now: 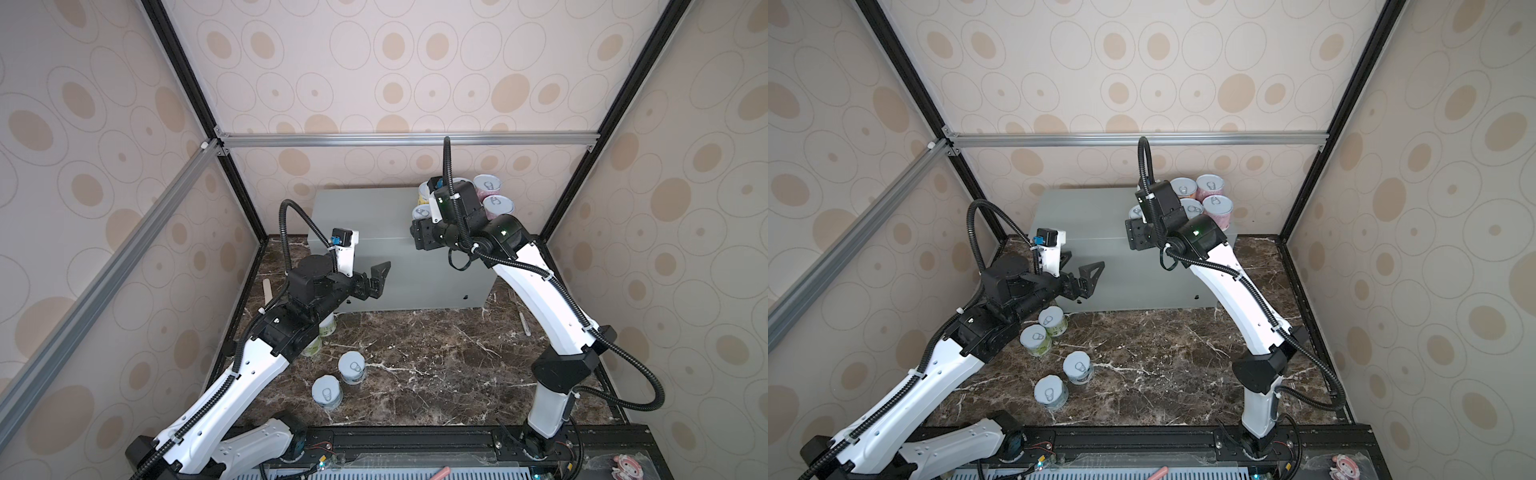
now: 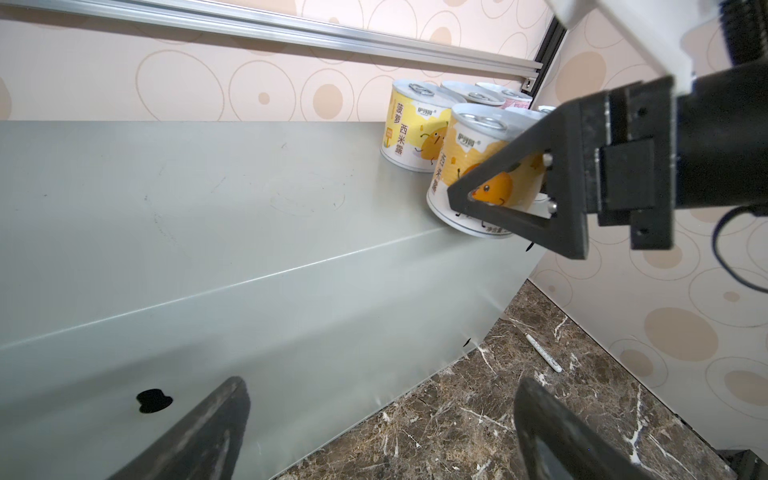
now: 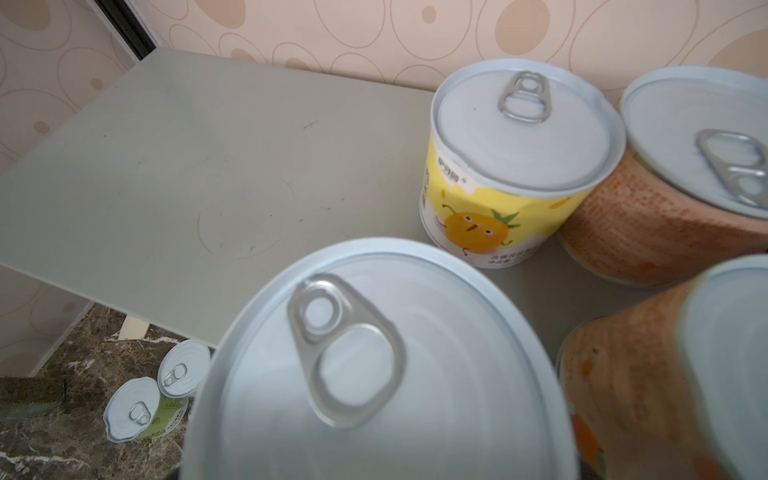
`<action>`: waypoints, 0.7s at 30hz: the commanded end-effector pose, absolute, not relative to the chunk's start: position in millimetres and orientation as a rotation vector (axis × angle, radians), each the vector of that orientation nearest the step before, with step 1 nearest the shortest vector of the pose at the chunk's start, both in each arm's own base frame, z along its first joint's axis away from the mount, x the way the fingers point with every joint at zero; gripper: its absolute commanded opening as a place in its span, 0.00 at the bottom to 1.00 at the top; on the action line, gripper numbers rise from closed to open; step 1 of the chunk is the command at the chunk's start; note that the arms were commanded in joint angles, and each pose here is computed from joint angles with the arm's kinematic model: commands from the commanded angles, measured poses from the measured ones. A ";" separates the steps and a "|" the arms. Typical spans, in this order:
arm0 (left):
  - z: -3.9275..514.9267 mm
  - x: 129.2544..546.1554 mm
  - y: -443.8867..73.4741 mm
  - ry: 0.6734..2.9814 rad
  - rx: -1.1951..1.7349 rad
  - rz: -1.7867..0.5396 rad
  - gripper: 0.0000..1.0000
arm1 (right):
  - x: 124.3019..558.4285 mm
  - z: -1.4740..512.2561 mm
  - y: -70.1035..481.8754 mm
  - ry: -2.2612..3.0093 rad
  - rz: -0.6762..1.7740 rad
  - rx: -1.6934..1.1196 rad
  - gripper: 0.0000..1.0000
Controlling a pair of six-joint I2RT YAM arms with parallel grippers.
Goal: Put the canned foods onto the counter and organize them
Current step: 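Lower the yellow can onto the cabinet top beside the other yellow can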
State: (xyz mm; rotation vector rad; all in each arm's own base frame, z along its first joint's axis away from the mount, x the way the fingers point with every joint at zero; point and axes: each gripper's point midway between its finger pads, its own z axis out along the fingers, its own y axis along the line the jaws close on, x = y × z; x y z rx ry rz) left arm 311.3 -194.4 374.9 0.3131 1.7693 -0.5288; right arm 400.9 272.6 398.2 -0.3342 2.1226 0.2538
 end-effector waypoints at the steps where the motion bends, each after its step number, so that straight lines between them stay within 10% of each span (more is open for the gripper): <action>1: 388.1 311.2 -189.0 1.720 0.315 -0.514 0.99 | 406.6 427.9 270.1 2.041 0.303 -0.308 0.66; 21: 378.3 319.1 -187.6 1.741 0.302 -0.513 0.99 | 433.5 407.9 274.6 2.082 0.301 -0.318 0.91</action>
